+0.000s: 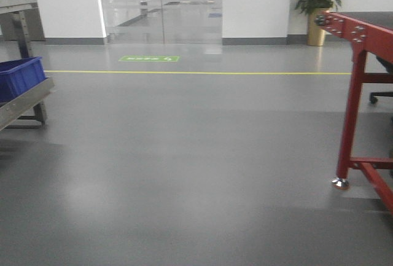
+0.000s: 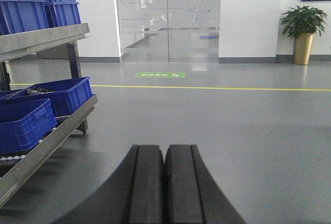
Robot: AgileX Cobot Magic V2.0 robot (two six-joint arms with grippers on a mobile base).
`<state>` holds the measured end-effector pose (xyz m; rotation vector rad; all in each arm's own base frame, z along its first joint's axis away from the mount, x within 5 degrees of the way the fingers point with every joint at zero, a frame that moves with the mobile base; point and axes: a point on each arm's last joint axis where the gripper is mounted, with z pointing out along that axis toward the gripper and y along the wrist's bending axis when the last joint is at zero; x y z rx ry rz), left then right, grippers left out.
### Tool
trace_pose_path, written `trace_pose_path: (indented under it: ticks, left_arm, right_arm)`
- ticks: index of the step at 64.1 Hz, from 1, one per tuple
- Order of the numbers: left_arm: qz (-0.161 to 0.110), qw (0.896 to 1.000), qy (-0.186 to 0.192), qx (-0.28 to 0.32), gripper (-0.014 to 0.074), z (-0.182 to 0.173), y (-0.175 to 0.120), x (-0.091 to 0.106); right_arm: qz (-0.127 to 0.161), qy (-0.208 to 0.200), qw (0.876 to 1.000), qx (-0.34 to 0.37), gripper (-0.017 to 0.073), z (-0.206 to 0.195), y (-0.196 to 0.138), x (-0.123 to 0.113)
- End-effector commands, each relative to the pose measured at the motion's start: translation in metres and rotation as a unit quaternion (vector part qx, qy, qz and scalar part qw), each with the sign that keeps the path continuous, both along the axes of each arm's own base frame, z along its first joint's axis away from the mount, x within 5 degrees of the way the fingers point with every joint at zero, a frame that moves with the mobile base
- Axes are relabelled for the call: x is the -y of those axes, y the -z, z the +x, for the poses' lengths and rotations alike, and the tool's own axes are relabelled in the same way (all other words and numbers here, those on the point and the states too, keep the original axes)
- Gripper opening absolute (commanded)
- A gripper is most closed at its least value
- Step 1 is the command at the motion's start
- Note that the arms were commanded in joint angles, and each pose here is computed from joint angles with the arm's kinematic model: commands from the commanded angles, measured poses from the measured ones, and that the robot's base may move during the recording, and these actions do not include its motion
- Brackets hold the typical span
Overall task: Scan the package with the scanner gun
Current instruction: 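Drive the base forward and turn toward the red conveyor table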
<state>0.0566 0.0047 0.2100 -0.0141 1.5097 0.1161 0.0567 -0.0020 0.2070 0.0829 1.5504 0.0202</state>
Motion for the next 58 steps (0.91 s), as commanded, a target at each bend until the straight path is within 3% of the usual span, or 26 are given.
trace_pose_path:
  ticks: [1, 58]
  left_arm:
    - [-0.003, 1.000, 0.003, 0.013, -0.0111, -0.0006, -0.0032, 0.0004]
    - [-0.003, 1.000, 0.003, 0.013, -0.0111, -0.0006, -0.0032, 0.0004]
  right_arm:
    - [-0.001, 0.001, 1.000, 0.012, -0.0154, -0.0004, -0.0021, 0.0002]
    - [-0.001, 0.001, 1.000, 0.012, -0.0154, -0.0004, -0.0021, 0.0002]
